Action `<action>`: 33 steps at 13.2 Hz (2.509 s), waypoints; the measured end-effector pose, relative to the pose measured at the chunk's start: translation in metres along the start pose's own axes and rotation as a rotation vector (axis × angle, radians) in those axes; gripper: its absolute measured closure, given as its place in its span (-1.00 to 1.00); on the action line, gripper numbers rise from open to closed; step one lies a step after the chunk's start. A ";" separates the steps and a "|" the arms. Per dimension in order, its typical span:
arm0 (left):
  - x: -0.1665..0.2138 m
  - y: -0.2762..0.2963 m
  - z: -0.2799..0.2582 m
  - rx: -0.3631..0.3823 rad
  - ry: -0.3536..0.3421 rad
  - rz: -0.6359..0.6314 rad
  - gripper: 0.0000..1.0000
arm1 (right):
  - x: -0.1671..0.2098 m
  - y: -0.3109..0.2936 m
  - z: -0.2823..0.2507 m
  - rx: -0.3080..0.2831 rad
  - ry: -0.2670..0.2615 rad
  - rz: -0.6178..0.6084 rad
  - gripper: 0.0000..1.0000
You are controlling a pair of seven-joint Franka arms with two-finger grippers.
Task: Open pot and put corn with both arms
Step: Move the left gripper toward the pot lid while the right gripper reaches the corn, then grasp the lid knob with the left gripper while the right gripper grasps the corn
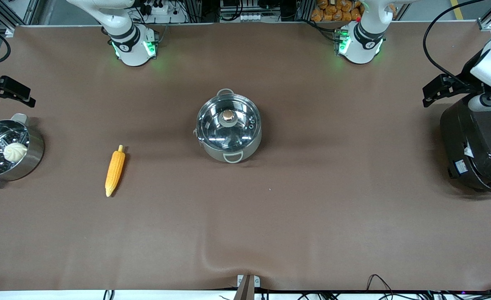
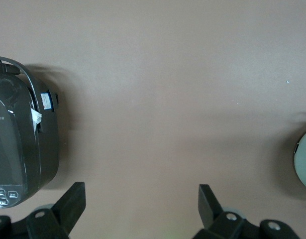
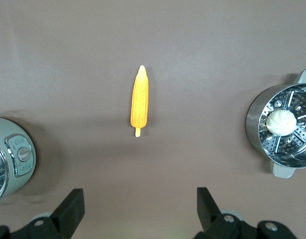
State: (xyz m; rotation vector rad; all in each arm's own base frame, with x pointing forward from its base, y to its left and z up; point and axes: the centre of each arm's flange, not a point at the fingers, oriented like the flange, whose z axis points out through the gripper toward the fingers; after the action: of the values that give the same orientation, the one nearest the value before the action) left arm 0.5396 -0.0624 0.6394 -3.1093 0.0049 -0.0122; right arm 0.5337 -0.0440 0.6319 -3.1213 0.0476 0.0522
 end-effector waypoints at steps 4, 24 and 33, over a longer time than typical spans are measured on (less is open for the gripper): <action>0.000 -0.001 0.000 0.000 0.000 -0.002 -1.00 | 0.000 0.000 0.000 0.000 0.000 0.000 -1.00; -0.077 0.450 0.170 -0.063 -0.072 -0.149 -1.00 | 0.117 -0.010 0.269 0.007 -0.138 0.014 -1.00; -0.124 0.542 0.265 -0.036 -0.059 -0.224 -1.00 | 0.091 -0.046 0.370 -0.026 -0.065 -0.057 -1.00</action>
State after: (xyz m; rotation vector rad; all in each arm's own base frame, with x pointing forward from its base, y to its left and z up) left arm 0.4165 -0.5953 0.3559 -3.1257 -0.3477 0.0754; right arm 0.6136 0.0070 0.2603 -3.1426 -0.0429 0.1541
